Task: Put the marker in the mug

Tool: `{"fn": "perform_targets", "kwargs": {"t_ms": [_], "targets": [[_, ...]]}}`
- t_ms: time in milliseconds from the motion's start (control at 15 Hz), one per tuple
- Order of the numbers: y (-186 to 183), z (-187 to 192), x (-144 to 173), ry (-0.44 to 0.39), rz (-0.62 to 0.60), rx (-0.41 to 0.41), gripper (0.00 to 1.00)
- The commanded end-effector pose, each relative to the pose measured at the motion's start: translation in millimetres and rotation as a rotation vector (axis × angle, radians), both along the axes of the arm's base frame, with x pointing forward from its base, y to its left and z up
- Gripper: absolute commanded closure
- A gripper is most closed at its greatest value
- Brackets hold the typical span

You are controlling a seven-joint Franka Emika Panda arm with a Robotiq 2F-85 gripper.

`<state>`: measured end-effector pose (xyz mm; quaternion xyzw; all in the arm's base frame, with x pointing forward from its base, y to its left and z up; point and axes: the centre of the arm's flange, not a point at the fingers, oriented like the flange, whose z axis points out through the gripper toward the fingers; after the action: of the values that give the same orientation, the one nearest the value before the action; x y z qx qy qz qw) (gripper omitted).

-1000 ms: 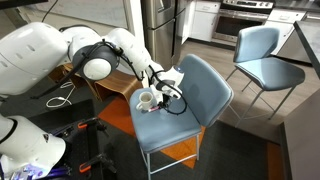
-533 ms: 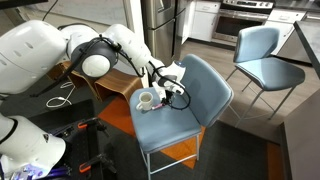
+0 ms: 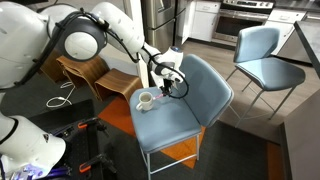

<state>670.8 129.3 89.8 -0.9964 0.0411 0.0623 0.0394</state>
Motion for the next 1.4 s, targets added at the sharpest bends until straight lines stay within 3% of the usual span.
{"fn": "perform_targets", "kwargs": {"t_ms": [0,400,800,1067,1333], "targets": [[10,36,-43,-0.099,-0.067,-0.038,0.95],[32,74,-79,-0.223,-0.121,-0.096,0.95],[51,64,-134,-0.304,-0.169,-0.109,0.95],[41,56,-142,-0.389,-0.194,-0.106,0.95],[27,61,-141,-0.423,-0.187,-0.128,0.95]]}}
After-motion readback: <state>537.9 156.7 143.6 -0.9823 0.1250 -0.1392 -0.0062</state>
